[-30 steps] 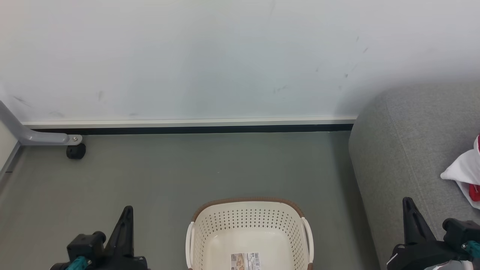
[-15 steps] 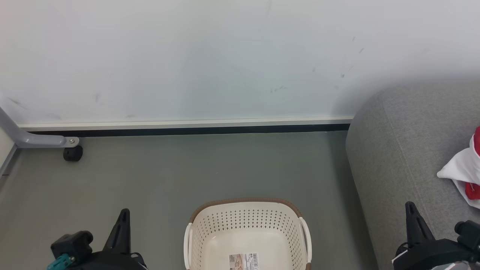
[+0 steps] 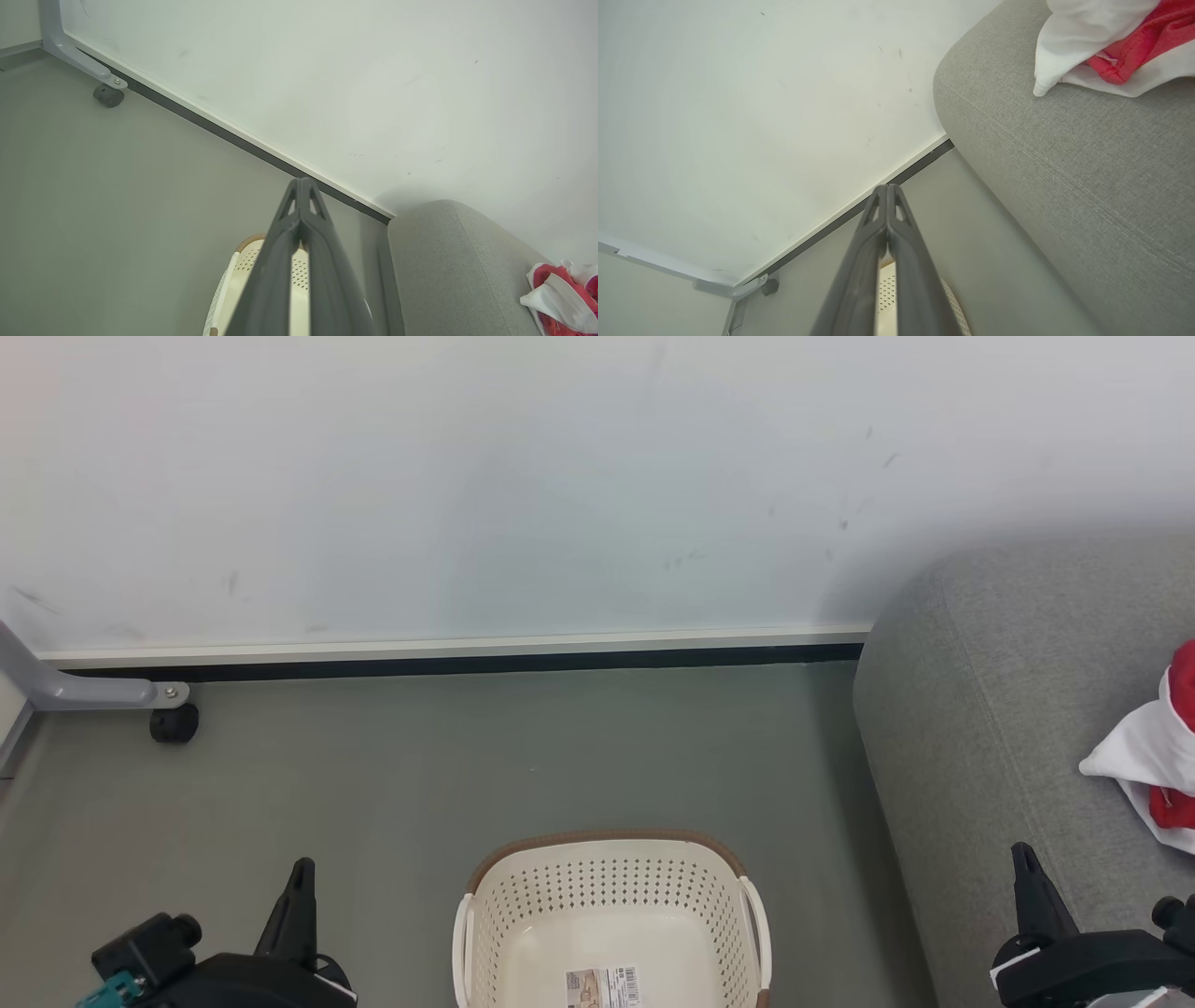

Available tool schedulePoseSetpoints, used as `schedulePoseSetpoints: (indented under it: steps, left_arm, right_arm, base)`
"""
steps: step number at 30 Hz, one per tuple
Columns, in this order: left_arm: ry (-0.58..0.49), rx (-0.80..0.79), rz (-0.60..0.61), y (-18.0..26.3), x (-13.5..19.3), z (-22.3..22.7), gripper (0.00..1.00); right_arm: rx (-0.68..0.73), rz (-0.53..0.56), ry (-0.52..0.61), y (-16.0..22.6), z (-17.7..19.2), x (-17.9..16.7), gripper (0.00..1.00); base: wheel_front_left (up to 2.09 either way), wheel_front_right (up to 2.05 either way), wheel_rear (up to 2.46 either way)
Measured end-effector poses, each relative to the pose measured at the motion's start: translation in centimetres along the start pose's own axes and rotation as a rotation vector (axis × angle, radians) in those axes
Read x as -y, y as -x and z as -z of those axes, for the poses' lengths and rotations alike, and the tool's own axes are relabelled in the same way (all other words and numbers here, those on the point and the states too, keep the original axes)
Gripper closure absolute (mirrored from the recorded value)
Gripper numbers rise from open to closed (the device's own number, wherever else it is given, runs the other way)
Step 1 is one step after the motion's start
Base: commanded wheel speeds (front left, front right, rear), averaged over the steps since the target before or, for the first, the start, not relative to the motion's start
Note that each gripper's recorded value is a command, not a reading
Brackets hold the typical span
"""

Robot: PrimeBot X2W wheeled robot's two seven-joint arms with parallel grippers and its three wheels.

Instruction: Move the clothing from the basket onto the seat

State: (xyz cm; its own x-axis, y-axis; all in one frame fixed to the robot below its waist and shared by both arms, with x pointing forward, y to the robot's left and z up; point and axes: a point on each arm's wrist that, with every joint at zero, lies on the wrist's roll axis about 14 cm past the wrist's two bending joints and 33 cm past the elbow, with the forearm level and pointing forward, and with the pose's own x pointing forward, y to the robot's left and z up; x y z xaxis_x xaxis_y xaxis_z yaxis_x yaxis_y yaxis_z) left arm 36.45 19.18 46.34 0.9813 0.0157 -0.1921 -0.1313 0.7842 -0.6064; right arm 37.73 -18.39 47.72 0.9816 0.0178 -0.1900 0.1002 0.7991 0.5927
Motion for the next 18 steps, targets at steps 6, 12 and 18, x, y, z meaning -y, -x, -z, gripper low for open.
schedulePoseSetpoints:
  steps: [6, 12, 18]
  left_arm:
    - [0.108, -0.008, -0.002, -0.13, -0.11, -0.02, 1.0]
    - [0.243, -0.021, 0.005, -0.27, 0.02, 0.1, 1.0]
    - [0.329, -0.023, 0.007, -0.4, 0.0, 0.05, 1.0]
  right_arm:
    - [-0.007, -0.001, -0.106, -0.05, 0.06, 0.26, 1.0]
    - [-0.004, -0.009, -0.243, -0.11, -0.07, 0.37, 1.0]
    - [-0.004, -0.009, -0.337, -0.06, -0.04, 0.69, 1.0]
  base:
    - [0.0, 0.0, 0.0]
    - [0.0, 0.0, 0.0]
    - [0.0, 0.0, 0.0]
